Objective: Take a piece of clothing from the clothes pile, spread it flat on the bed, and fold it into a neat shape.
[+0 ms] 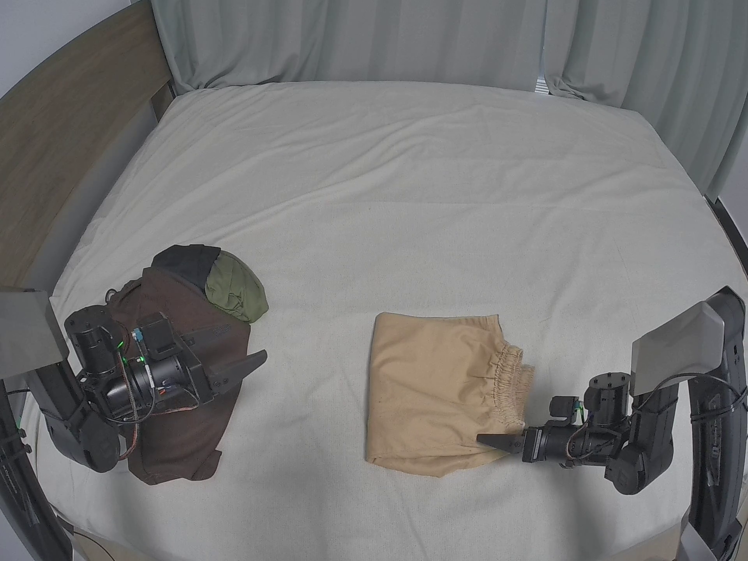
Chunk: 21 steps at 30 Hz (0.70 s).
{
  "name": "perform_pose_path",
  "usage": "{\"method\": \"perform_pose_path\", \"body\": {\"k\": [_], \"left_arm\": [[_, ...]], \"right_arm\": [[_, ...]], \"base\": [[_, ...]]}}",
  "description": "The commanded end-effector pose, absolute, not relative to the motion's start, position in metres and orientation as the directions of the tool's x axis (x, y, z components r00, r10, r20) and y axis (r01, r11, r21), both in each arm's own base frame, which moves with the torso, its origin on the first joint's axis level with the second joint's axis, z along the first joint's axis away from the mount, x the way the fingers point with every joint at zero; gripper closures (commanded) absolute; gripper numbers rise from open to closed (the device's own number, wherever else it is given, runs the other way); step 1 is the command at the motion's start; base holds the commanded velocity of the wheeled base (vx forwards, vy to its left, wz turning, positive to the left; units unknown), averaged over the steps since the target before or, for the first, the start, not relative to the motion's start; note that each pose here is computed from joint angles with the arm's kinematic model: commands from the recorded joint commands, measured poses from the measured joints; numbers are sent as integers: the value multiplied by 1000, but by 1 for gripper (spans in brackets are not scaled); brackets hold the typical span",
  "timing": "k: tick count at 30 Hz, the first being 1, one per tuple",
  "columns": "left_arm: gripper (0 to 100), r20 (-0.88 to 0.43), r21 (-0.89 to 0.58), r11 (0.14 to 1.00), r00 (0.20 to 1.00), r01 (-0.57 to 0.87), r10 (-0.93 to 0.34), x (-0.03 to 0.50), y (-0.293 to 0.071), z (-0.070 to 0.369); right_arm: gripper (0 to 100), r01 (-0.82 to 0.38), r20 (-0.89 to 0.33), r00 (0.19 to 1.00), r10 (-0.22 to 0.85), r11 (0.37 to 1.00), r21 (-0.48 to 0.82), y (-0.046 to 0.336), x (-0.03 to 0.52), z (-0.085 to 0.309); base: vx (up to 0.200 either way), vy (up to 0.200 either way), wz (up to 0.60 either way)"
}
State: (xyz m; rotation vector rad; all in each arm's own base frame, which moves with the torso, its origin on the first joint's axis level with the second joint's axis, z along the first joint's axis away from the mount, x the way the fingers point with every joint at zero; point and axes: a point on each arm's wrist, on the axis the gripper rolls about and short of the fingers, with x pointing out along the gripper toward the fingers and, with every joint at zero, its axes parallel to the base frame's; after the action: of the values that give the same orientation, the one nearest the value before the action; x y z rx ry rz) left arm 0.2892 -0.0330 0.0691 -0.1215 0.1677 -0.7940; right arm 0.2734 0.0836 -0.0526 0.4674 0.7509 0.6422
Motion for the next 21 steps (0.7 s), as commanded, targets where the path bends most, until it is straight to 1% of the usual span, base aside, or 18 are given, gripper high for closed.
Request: {"method": "perform_pose_path", "body": {"k": [1,9,10,21], "left_arm": [[0,-105,-173,692,685,701,-721,289,-33,69],[0,-105,-173,692,685,701,-721,289,-33,69],[0,-105,-173,692,685,701,-721,289,-33,69],[0,-105,-173,692,685,701,-721,289,-33,69]], "right_arm": [[0,-375,-464,562,684,711,594,89,276,-52],[0,-369,-466,574,674,721,587,90,277,-52],[100,-369,-466,574,674,721,587,90,277,-52],[100,-370,-466,574,674,721,586,90,277,-52]], "base": [[0,0,0],[0,0,0],[0,0,0],[0,0,0]]}}
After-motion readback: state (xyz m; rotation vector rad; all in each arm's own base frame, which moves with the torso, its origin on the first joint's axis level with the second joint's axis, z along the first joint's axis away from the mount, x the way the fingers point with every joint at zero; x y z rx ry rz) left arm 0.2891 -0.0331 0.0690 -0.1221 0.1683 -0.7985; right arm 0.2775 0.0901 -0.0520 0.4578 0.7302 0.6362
